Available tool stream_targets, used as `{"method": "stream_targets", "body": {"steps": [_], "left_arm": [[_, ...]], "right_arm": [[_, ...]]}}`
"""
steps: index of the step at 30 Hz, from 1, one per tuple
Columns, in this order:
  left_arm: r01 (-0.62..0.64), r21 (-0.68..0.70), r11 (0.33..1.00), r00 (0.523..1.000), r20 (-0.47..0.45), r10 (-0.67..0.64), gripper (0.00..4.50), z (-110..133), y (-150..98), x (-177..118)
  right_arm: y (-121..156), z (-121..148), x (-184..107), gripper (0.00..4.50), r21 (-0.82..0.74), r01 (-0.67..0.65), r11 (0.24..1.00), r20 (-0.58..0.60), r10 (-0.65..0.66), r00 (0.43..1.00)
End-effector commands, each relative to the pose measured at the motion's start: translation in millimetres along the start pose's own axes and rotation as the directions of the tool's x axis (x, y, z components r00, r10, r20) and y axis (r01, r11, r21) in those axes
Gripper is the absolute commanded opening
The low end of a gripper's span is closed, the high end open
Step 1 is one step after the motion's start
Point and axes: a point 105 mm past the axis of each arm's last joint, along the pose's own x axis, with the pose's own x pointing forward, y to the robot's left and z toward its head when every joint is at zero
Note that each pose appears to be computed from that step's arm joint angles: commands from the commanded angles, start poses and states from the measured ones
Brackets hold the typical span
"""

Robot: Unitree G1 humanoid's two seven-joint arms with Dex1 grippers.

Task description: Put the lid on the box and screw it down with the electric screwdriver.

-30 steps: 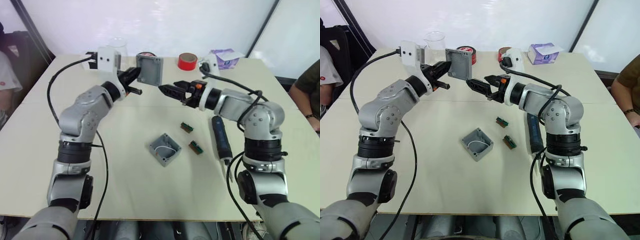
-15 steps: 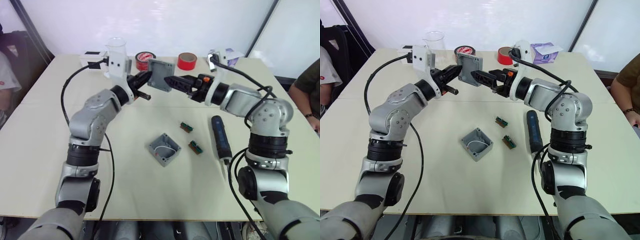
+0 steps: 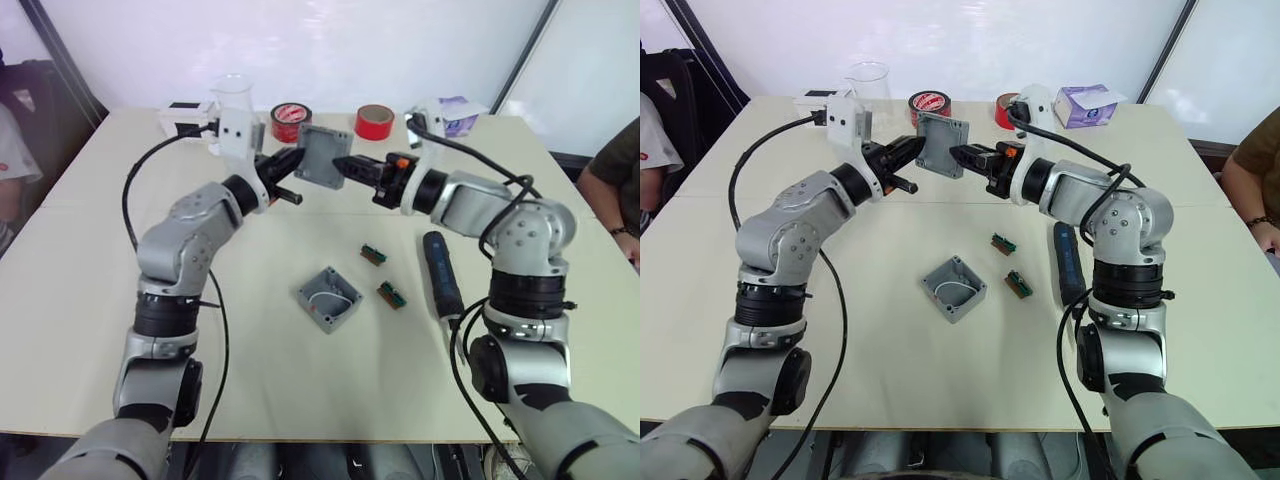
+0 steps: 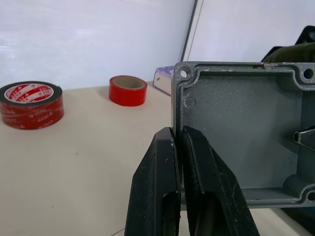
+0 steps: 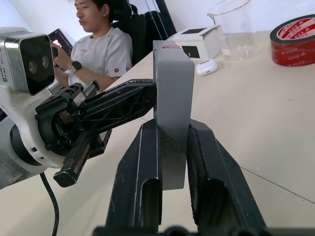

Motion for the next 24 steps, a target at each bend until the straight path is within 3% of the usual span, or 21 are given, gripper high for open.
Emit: {"method": "stream_targets", "body": {"steps": [1, 2, 4, 7, 8, 9, 14, 15, 17, 19, 21, 23, 24], "left_arm": [[0.05, 0.015, 0.999, 0.996, 0.075, -0.051, 0.0, 20.4, -10.6, -6.9], [0.046, 0.01, 0.999, 0.996, 0.075, -0.047, 0.67, 20.5, -8.3, -8.2], [0.034, -0.002, 0.999, 0.996, 0.081, -0.034, 1.24, 21.8, -1.8, -12.5], [0.038, -0.029, 0.999, 0.995, 0.089, -0.035, 2.37, 25.9, 6.8, -22.1], [0.045, -0.049, 0.998, 0.995, 0.089, -0.041, 2.93, 27.3, 9.4, -26.6], [0.05, -0.069, 0.996, 0.996, 0.082, -0.045, 3.17, 28.3, 14.4, -33.4], [0.044, -0.075, 0.996, 0.999, 0.032, -0.042, 3.17, 27.4, 29.4, -53.6], [0.039, -0.074, 0.997, 0.999, 0.023, -0.037, 2.89, 26.2, 31.3, -54.8], [0.05, -0.075, 0.996, 0.999, -0.017, -0.051, 2.56, 17.9, 33.0, -58.3], [0.07, -0.083, 0.994, 0.996, -0.043, -0.074, 1.69, 11.5, 30.5, -57.4], [0.077, -0.085, 0.993, 0.996, -0.048, -0.081, 1.02, 10.3, 29.1, -56.4], [0.139, -0.086, 0.987, 0.984, -0.102, -0.148, 0.25, -5.5, 18.2, -46.2], [0.167, -0.082, 0.982, 0.976, -0.126, -0.177, 0.04, -11.9, 13.2, -42.3]], "right_arm": [[7.2, 9.5, -3.8, 0.13, -0.039, -0.016, 0.999, 0.04, 0.018, 0.999], [9.0, 9.9, -4.0, 0.13, -0.046, -0.025, 0.999, 0.042, 0.027, 0.999], [10.5, 9.5, -5.1, 0.13, -0.064, -0.029, 0.998, 0.045, 0.032, 0.998], [9.2, 8.5, -6.9, 0.13, -0.086, -0.014, 0.996, 0.052, 0.019, 0.998], [8.7, 8.4, -8.0, 0.13, -0.103, -0.005, 0.995, 0.058, 0.011, 0.998], [7.8, 10.7, -10.9, 0.13, -0.13, 0.015, 0.991, 0.082, -0.004, 0.997], [6.9, 10.8, -29.6, 0.13, -0.37, 0.123, 0.921, 0.141, -0.075, 0.987], [8.5, 8.1, -33.2, 0.13, -0.425, 0.132, 0.896, 0.142, -0.078, 0.987], [17.9, -9.8, -46.8, 0.13, -0.665, 0.157, 0.73, 0.126, -0.098, 0.987], [29.8, -28.3, -55.0, 0.13, -0.809, 0.122, 0.575, 0.095, -0.077, 0.992], [32.4, -33.9, -57.5, 0.13, -0.841, 0.112, 0.529, 0.091, -0.064, 0.994], [31.2, -63.7, -68.5, 0.13, -0.972, 0.095, 0.214, 0.07, -0.12, 0.99], [36.2, -77.1, -72.1, 0.13, -0.994, 0.056, 0.092, 0.046, -0.108, 0.993]]}}
